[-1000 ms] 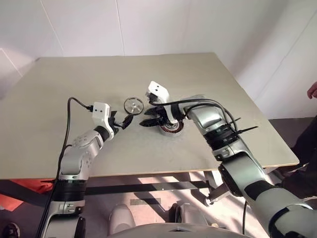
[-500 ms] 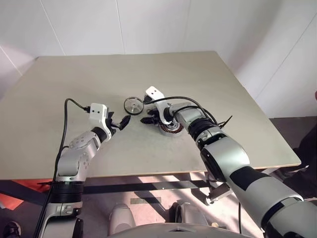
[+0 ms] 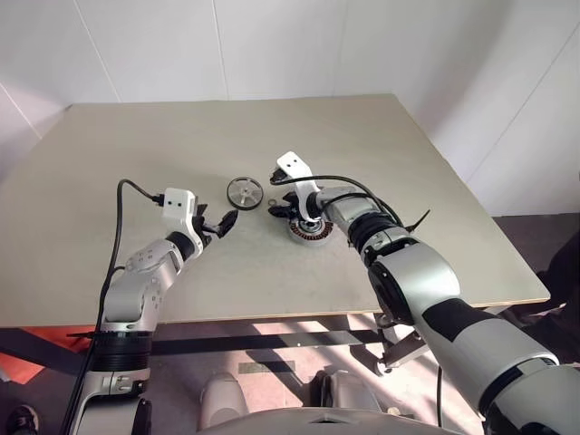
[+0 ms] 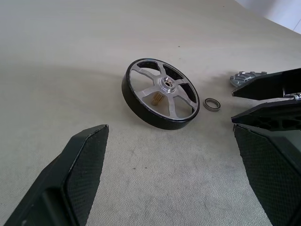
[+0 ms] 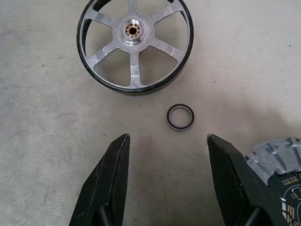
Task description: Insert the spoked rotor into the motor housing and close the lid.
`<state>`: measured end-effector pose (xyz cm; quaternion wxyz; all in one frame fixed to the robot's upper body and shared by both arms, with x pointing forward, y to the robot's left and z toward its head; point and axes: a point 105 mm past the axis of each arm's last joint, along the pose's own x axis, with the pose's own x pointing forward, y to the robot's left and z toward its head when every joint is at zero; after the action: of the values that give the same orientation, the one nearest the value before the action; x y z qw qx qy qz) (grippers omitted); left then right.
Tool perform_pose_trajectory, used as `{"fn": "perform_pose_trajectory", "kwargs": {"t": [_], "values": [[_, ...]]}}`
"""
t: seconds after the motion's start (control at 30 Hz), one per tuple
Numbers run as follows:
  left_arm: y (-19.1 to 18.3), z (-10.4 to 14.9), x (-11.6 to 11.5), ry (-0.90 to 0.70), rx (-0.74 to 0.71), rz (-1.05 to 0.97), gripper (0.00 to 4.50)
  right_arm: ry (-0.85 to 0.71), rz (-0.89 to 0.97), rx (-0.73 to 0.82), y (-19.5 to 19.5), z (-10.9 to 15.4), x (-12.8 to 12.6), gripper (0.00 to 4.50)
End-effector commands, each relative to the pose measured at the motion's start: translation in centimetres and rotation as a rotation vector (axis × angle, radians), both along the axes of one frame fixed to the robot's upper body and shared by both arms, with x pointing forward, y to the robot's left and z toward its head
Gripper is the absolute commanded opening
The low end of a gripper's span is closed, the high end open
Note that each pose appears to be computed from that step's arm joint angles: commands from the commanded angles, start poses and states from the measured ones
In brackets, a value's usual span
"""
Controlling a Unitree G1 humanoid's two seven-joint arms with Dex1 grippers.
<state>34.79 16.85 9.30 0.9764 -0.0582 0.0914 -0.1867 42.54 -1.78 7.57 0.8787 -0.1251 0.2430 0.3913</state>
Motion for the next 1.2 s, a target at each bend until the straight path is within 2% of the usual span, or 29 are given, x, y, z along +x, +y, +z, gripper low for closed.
{"fn": "perform_pose_trajectory", "kwargs": {"t": [0.03,0.33,0.63,0.73,0.9,1.07,1.2], "values": [[-0.1,1.7,0.3,-0.058,0.013,-0.012,4.5,-0.068,-0.002,0.036,1.0,2.4,0.8,2.91],[0.0,1.5,0.0,-0.052,0.019,-0.004,4.5,-0.07,-0.04,0.088,2.2,2.3,0.7,2.91],[-0.1,1.3,-0.3,-0.048,0.017,-0.004,4.5,-0.07,-0.104,0.094,1.7,1.9,1.0,2.91],[-0.5,1.6,-0.2,-0.055,0.01,-0.018,4.5,-0.079,-0.11,0.103,1.5,2.5,1.3,2.91],[-3.3,3.5,0.5,-0.095,-0.034,-0.142,4.5,-0.152,0.051,0.249,2.2,9.5,1.8,2.91],[-5.8,2.9,2.3,-0.07,-0.001,-0.234,4.5,-0.287,0.145,0.386,0.4,17.4,1.6,2.91],[-7.9,1.7,4.3,-0.035,0.037,-0.264,4.5,-0.365,0.107,0.408,-2.1,20.4,1.4,2.91]]}}
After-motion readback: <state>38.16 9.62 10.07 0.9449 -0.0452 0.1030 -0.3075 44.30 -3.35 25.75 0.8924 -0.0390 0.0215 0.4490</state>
